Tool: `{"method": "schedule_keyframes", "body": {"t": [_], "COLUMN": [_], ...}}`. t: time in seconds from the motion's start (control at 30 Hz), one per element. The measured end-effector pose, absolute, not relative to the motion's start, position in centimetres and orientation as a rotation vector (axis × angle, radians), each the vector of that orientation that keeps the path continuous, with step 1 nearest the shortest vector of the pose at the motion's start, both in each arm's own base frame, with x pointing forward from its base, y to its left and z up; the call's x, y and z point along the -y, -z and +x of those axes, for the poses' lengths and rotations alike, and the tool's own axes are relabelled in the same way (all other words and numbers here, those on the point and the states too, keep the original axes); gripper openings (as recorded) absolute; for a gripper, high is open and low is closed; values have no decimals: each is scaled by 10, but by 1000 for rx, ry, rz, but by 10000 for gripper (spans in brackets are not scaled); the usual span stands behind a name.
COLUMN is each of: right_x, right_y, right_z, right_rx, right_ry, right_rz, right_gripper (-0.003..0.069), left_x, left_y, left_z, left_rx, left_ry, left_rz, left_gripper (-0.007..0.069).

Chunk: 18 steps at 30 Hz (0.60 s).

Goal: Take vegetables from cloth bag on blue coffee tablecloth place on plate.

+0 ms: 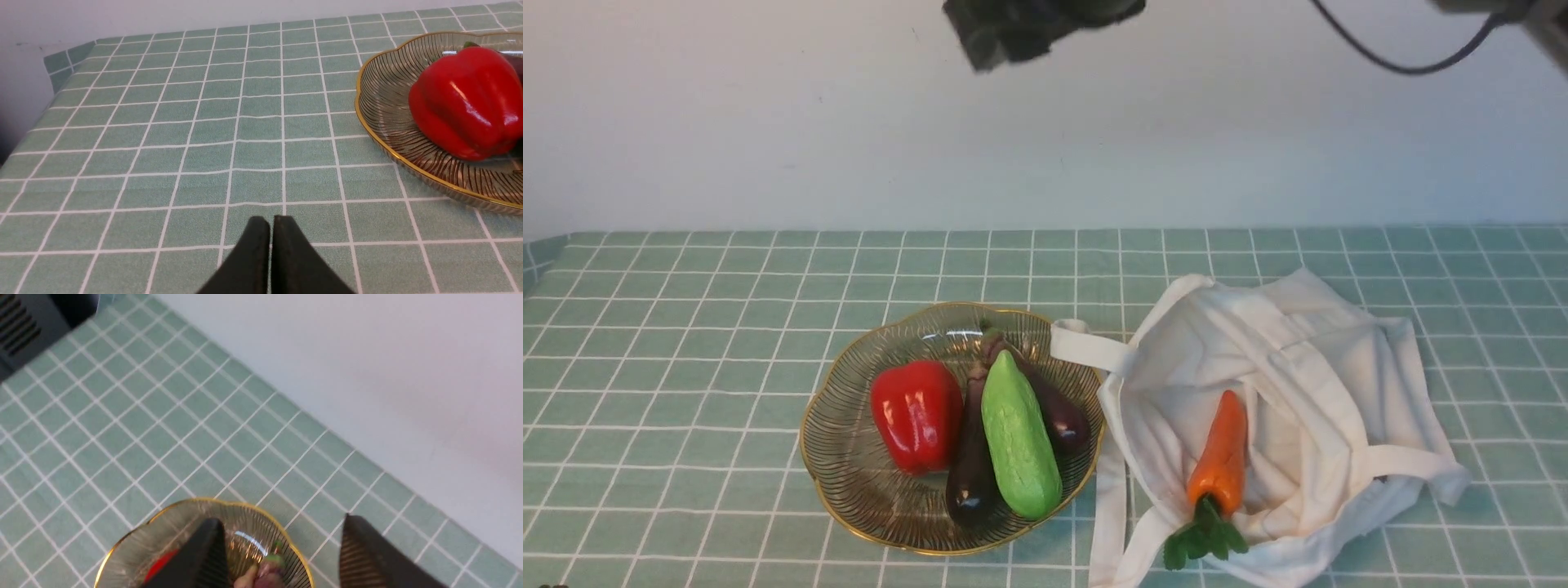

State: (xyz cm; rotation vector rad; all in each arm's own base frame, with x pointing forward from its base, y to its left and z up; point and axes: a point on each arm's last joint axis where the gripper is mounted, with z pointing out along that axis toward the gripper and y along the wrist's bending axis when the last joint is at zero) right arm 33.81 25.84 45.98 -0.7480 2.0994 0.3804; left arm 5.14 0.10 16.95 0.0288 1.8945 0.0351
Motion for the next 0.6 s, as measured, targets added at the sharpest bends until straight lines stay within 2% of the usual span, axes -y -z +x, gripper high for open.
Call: {"method": "schedule_keyframes", "body": {"t": [0.03,0.07,0.13,0.17,0.2,0.37,0.47,0.6], "right_x": [-258,-248,-234,-230,-217,-164,-139,-100], "right_y": [-460,-477,-494,-499,-511,-527,-516,-471], "right_z": [338,326,309,304,288,227,198,149], "right_rx": [-2099,-2065,-2041,-2030,-2013,-2010,-2056,-2158], "right_ry": [-380,-380,-373,-373,-360,-287,-268,-255], "right_rz": [-749,-736,-728,-725,-718,-685,-653,-615], "right_gripper": [238,147,53,47,10,-14,-15,-15], "left_x": [-1,-1,-1,-1,-1,-1,-1,-1], "left_y": [-170,-170,-170,-170,-170,-170,-170,-170], "left_z": [51,51,51,51,51,51,51,51], "left_rx": [-1894,-1894,-1894,-1894,-1894,-1894,-1894,-1894], "left_ry": [-35,-35,-35,-35,-35,-35,-35,-35], "left_rz": [29,29,29,29,29,29,29,29], "left_gripper": [-5,-5,-5,-5,-5,-5,-5,-5]}}
